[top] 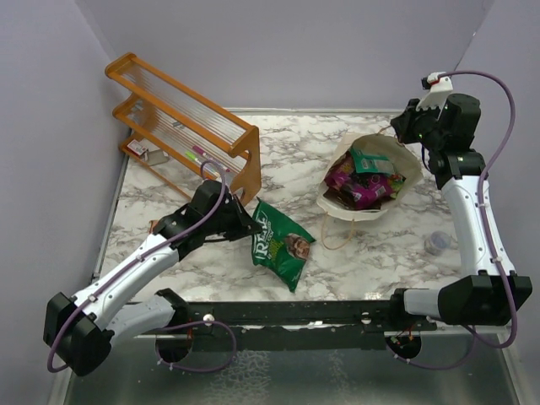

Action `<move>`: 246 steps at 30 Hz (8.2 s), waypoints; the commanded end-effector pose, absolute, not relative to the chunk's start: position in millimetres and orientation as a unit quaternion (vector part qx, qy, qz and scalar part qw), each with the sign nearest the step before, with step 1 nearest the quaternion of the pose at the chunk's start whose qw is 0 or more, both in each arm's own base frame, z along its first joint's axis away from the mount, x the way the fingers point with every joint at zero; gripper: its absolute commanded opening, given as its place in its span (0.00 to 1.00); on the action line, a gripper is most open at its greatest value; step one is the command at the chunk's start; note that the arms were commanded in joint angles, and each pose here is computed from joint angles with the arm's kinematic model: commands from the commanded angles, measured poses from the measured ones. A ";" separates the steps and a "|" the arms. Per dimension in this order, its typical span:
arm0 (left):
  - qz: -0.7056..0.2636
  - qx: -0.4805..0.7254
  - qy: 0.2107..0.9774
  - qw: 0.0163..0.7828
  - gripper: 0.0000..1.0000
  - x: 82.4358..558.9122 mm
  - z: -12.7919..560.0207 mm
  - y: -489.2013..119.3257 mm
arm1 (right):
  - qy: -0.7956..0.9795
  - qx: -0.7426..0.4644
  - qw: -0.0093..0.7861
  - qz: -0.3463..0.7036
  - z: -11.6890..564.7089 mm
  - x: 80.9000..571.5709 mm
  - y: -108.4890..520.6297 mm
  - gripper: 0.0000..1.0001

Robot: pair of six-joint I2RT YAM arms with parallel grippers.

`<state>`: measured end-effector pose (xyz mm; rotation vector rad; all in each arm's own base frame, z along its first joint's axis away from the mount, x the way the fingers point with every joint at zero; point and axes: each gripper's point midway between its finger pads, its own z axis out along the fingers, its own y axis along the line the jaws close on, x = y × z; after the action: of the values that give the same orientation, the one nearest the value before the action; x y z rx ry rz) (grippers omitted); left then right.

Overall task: Take the snacks out of the paper bag
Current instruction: Place the snack at the center of the board, then take out the snack from the paper bag, then place the snack at the center of the board, then take out the snack from the paper bag.

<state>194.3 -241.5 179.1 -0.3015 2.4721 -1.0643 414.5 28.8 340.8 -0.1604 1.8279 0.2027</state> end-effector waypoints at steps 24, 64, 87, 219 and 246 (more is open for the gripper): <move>-0.220 -0.138 0.918 0.299 0.89 183.7 125.1 -153.0 | 0.750 -0.157 0.586 0.263 348.5 369.1 95.0 0.02; -0.080 0.640 0.441 0.623 0.65 229.3 221.4 -489.7 | 0.731 -0.182 0.590 0.290 358.5 346.7 107.6 0.01; 0.026 0.650 0.412 0.638 0.60 355.8 172.9 -525.1 | 0.730 -0.186 0.592 0.287 360.3 347.3 108.0 0.01; -0.206 0.113 0.898 0.371 0.57 188.4 204.9 -214.3 | 0.750 -0.166 0.585 0.261 342.4 356.3 98.8 0.02; -0.155 0.582 0.595 0.531 0.85 149.1 200.8 -429.1 | 0.750 -0.168 0.584 0.263 339.9 352.3 101.8 0.01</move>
<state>138.9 -399.9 182.7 1.1796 1.7932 -0.4853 354.5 100.8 337.2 -0.3794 1.7693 0.6248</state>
